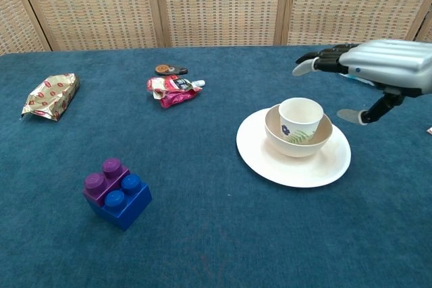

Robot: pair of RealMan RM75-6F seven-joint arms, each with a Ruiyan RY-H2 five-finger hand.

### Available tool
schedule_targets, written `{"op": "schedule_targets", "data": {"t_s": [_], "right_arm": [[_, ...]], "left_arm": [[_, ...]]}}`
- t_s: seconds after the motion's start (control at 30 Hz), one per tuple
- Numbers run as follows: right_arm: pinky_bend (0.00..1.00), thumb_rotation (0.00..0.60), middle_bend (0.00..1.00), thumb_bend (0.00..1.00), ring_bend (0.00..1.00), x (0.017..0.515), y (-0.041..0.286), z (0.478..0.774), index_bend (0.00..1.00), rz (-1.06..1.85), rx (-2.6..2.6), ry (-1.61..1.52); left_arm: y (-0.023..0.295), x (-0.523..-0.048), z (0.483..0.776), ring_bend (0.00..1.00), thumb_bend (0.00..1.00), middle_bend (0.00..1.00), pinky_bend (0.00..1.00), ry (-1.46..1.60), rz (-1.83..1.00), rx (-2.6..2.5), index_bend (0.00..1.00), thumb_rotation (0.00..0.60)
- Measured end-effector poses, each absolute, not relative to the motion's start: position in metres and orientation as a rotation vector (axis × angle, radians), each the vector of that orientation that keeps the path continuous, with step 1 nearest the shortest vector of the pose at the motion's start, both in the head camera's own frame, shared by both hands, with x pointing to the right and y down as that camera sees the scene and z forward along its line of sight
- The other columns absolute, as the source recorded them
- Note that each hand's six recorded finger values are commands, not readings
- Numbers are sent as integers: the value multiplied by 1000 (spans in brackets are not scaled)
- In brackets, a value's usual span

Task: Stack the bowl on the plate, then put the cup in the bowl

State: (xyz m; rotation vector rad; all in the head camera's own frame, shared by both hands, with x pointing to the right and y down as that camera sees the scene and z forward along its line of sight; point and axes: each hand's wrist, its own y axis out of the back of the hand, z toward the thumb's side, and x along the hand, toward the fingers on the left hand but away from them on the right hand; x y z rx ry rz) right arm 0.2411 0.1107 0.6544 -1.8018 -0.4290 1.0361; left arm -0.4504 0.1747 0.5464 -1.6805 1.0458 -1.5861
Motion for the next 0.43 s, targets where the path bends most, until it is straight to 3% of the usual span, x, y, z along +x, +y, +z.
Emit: {"op": "schedule_targets", "data": {"t_s": [0.03, 0.1, 0.27, 0.43], "right_arm": [[0, 600, 0, 107, 0, 245, 111, 649, 0, 1033, -1793, -440], [0, 600, 0, 15, 0, 257, 111, 636, 0, 1028, -1769, -476], [0, 600, 0, 0, 0, 287, 114, 602, 0, 992, -1678, -609], [0, 600, 0, 0, 0, 348, 142, 569, 0, 1035, -1585, -826]], "left_arm": [[175, -451, 546, 0, 0, 0, 0, 1047, -1585, -1678, 0, 600], [176, -452, 545, 0, 0, 0, 0, 1052, -1579, -1673, 0, 600], [181, -458, 541, 0, 0, 0, 0, 1078, -1545, -1612, 0, 600], [194, -460, 547, 0, 0, 0, 0, 1066, -1518, -1614, 0, 600]]}}
